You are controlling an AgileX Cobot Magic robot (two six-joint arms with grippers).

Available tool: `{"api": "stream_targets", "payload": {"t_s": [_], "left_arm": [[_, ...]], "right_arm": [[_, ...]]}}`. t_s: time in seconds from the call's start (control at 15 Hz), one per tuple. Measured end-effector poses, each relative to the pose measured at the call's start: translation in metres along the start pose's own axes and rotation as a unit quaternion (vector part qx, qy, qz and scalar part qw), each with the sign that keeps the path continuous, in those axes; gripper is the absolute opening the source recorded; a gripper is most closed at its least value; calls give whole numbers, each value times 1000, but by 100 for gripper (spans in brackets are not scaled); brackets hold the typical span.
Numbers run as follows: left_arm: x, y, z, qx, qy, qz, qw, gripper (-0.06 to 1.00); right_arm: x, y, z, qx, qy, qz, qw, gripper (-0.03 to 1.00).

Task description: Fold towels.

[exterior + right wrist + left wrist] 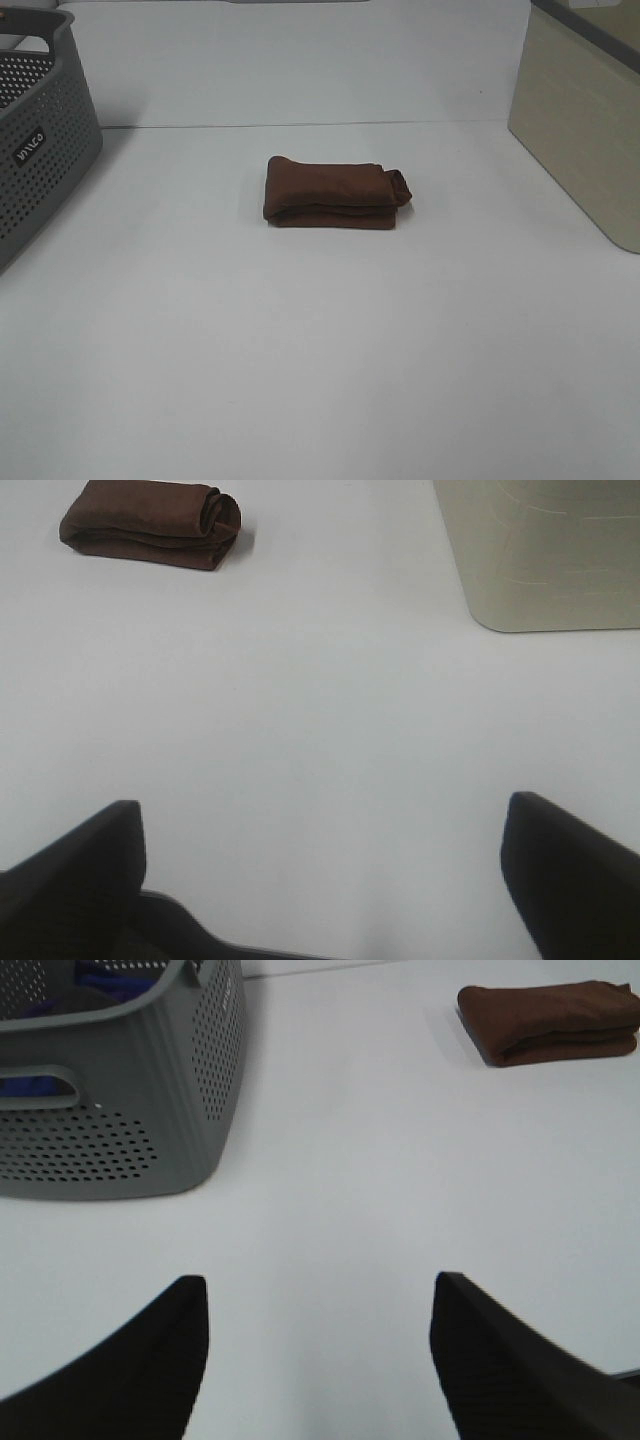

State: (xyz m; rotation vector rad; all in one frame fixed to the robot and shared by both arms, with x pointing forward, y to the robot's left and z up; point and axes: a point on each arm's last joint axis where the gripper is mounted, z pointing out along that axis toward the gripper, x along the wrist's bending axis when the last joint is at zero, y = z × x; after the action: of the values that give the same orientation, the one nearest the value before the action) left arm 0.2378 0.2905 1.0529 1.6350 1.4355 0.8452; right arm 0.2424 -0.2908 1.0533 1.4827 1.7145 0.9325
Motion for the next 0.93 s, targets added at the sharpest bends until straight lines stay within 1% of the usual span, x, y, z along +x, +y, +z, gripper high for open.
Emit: {"api": "stream_targets", "payload": {"t_s": [0.07, 0.27, 0.93], "left_arm": [[-1, -2, -4, -14, 1, 2, 1000, 62], [-1, -2, -4, -15, 1, 2, 1000, 62], [-1, -2, -4, -15, 1, 2, 1000, 62]], "right_arm": [[0, -1, -2, -6, -1, 0, 1000, 90], [1, -5, -8, -33, -4, -2, 999, 90], [2, -5, -8, -33, -3, -1, 999, 90]]}}
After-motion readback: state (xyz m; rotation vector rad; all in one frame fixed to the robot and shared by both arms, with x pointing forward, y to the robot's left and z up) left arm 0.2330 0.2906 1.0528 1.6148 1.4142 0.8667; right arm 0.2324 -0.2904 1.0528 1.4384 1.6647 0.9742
